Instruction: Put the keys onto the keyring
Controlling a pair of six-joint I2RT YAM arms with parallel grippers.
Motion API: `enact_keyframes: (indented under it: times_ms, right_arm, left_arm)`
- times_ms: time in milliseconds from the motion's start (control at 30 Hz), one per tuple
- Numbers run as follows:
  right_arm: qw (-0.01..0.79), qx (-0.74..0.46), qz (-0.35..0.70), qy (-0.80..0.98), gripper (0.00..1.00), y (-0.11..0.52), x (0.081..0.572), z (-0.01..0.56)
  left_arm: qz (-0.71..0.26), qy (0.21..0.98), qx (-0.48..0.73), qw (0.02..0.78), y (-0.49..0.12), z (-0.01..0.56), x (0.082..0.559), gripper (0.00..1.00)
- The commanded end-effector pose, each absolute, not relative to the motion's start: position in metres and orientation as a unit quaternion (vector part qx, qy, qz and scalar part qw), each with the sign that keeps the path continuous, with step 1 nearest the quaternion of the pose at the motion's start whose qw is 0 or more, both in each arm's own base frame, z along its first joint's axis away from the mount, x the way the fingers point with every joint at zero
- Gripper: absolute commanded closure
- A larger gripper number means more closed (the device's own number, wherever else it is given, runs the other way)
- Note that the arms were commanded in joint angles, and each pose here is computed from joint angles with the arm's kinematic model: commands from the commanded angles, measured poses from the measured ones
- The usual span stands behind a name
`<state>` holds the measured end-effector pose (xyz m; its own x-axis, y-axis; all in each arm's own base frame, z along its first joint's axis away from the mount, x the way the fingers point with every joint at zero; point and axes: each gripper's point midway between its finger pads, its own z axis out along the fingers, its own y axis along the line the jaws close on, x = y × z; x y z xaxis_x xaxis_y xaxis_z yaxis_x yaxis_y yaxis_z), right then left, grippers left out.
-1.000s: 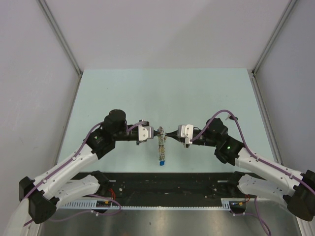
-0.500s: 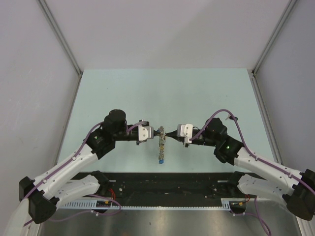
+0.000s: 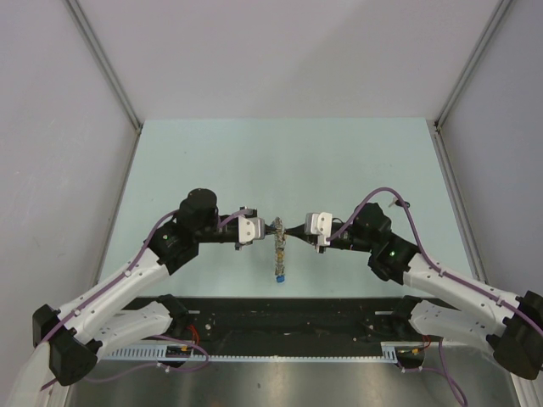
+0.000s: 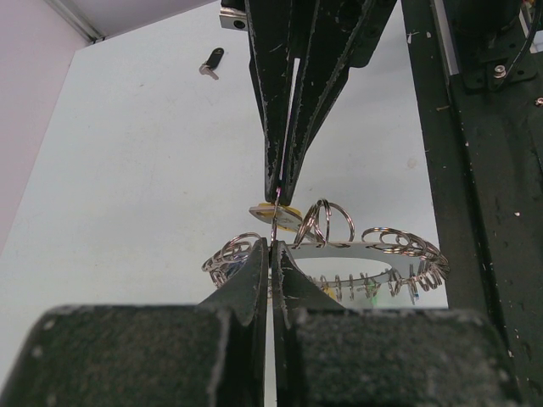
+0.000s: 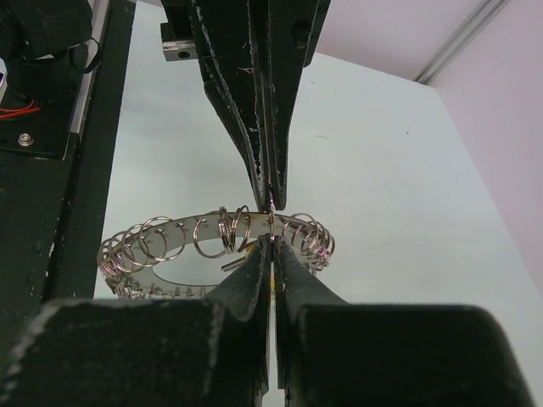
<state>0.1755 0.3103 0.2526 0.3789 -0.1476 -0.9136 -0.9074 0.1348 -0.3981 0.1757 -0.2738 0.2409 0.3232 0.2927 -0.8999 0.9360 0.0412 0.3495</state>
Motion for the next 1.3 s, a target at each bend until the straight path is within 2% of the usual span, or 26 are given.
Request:
enact_keyframes:
  times_ms: [0,767,1267]
  right_arm:
    - [0.617,-0.567,0.326,0.437,1.0,0.316,0.177,0.27]
    - [0.616,-0.571,0.34,0.424,1.0,0.32,0.17,0.273]
    - [0.621,-0.582,0.308,0.425,1.0,0.316,0.171,0.27]
  left_arm:
    - [-0.322,0.443,0.626,0.556,-0.282,0.268,0.169,1.0]
    - [-0.336,0.441,0.63,0.544,-0.289,0.264,0.164,1.0]
    - [-0.323,0.501,0.597,0.537,-0.288,0.267,0.181,1.0]
